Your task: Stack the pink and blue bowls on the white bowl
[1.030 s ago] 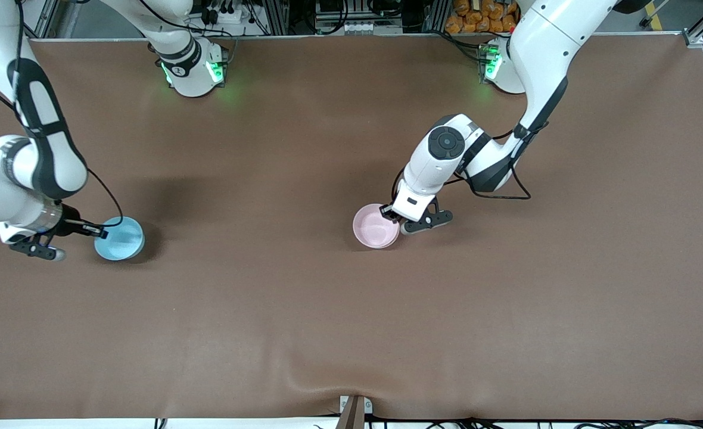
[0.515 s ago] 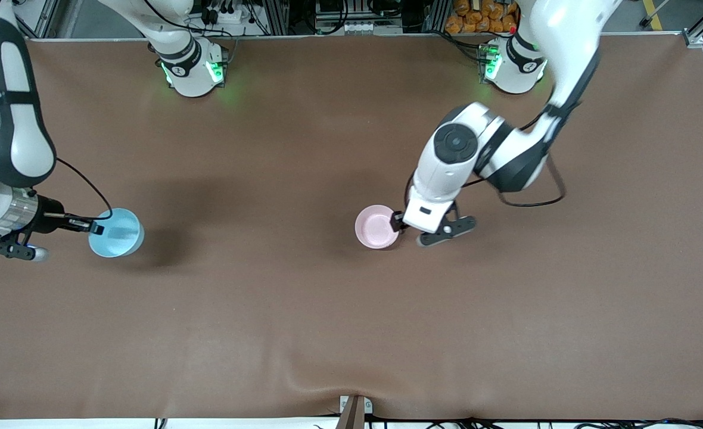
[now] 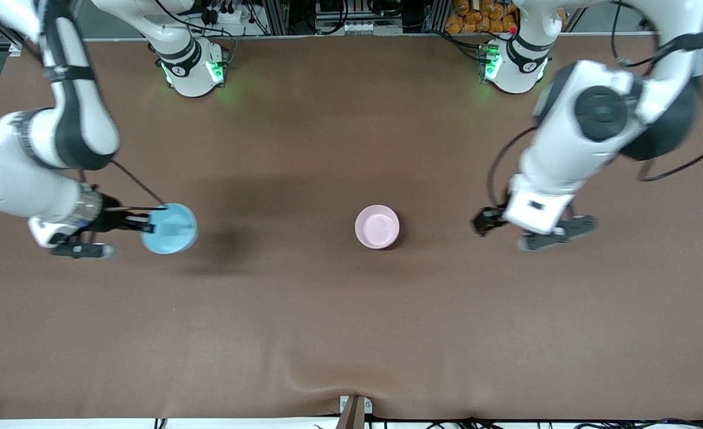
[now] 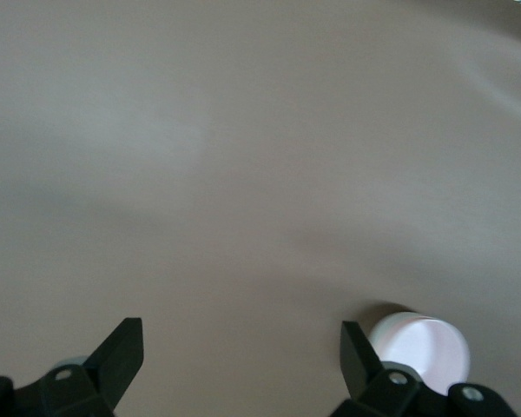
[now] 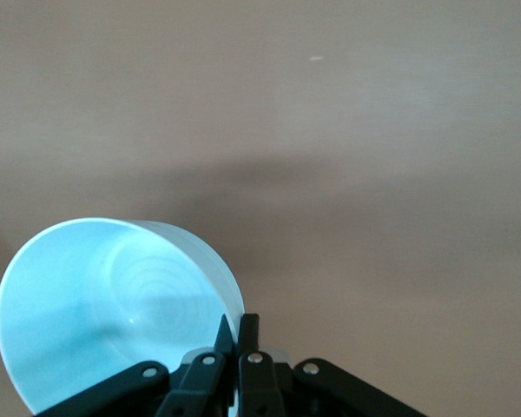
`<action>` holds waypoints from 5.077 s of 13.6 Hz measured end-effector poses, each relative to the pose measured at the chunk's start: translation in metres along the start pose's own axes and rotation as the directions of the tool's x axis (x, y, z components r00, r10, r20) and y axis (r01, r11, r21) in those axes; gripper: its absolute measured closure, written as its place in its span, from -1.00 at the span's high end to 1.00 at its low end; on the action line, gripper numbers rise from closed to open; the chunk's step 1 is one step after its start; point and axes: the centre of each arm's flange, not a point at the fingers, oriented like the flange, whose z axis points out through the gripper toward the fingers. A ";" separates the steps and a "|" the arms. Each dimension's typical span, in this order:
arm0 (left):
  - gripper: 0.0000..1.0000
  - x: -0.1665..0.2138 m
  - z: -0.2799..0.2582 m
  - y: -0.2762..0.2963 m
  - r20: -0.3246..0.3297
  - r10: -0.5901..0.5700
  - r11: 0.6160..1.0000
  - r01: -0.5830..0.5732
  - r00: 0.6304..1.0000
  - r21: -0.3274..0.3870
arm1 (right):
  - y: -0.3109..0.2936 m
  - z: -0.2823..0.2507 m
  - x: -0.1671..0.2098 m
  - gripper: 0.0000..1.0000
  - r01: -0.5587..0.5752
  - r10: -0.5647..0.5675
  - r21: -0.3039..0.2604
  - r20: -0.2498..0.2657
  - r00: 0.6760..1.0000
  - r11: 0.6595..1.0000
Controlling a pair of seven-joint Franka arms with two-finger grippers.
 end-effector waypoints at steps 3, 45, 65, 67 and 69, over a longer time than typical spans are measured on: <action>1.00 0.017 -0.036 -0.054 0.007 0.011 0.999 -0.010 1.000 -0.034 | -0.087 0.012 -0.019 -0.94 -0.045 0.045 -0.002 -0.019 0.999 0.999; 1.00 -0.005 -0.120 -0.165 0.117 0.108 0.994 -0.107 0.987 -0.011 | -0.381 0.220 -0.120 -0.94 -0.528 0.539 0.134 -0.068 0.840 0.839; 1.00 -0.007 -0.110 -0.164 0.137 0.110 0.994 -0.110 0.984 -0.006 | -0.232 0.007 -0.021 1.00 -0.213 0.205 -0.053 -0.131 0.970 0.976; 1.00 -0.007 -0.110 -0.164 0.137 0.110 0.994 -0.110 0.984 -0.006 | -0.190 -0.018 -0.009 1.00 -0.169 0.160 -0.076 -0.111 0.981 0.983; 1.00 -0.007 -0.110 -0.164 0.137 0.110 0.994 -0.110 0.984 -0.006 | -0.141 -0.047 -0.001 1.00 -0.108 0.099 -0.094 -0.091 0.991 0.990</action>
